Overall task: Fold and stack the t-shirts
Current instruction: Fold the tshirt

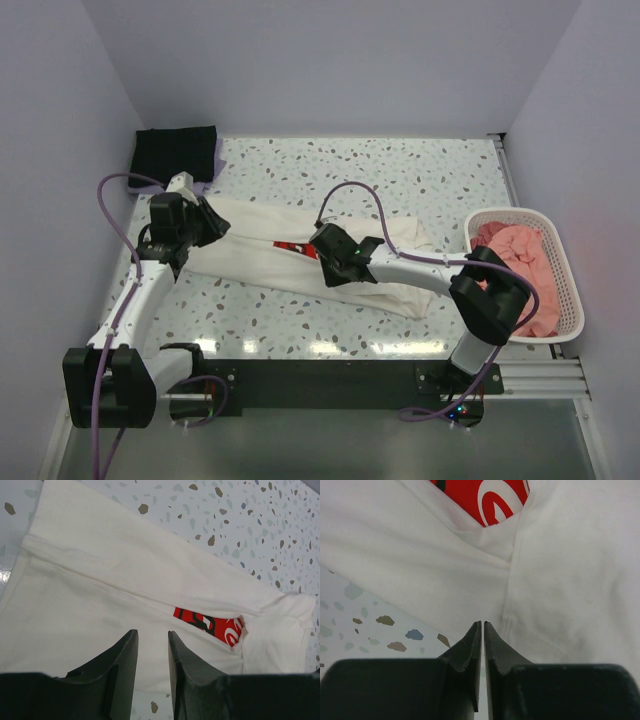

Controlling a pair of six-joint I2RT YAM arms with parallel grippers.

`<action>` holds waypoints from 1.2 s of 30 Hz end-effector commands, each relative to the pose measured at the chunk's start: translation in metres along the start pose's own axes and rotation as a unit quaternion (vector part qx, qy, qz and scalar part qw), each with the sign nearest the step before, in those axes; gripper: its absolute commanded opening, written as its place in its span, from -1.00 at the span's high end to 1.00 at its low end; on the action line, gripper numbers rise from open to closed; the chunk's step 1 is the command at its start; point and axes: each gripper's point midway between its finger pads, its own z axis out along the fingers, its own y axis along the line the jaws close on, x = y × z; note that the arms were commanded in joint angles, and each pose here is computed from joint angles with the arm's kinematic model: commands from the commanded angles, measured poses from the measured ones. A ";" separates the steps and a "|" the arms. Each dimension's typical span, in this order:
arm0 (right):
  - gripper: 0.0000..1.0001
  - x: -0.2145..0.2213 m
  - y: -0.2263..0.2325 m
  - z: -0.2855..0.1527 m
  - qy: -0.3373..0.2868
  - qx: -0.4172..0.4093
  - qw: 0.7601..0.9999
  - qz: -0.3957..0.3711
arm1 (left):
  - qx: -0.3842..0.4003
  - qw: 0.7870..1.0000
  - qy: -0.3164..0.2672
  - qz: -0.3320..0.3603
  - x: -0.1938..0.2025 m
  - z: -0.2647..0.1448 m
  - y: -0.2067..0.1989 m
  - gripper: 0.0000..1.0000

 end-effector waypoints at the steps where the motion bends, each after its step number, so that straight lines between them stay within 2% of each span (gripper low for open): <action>1: 0.74 -0.013 -0.002 -0.010 -0.022 0.010 1.000 0.004 | 0.013 1.000 -0.013 0.006 -0.005 0.000 -0.004 0.30; 3: 0.58 -0.009 -0.007 -0.008 -0.019 0.021 1.000 0.002 | 0.013 1.000 -0.012 0.004 -0.005 0.000 -0.004 0.30; 9: 0.33 0.004 -0.011 0.003 -0.003 0.029 1.000 -0.005 | 0.017 1.000 -0.011 0.003 -0.004 0.001 -0.006 0.30; 13: 0.33 0.009 -0.018 0.008 0.002 0.047 0.999 -0.011 | 0.017 1.000 -0.012 0.003 -0.005 0.001 -0.006 0.30; 22: 0.46 0.021 -0.028 0.017 0.012 0.069 0.997 -0.013 | 0.016 1.000 -0.011 0.003 -0.004 0.001 -0.005 0.30; 32: 1.00 0.014 -0.026 0.005 0.002 0.060 0.998 -0.008 | 0.016 1.000 -0.011 0.002 -0.004 0.002 -0.005 0.30; 36: 1.00 0.008 -0.017 -0.003 -0.001 0.039 0.999 -0.008 | 0.014 1.000 -0.010 0.003 -0.003 0.002 -0.004 0.30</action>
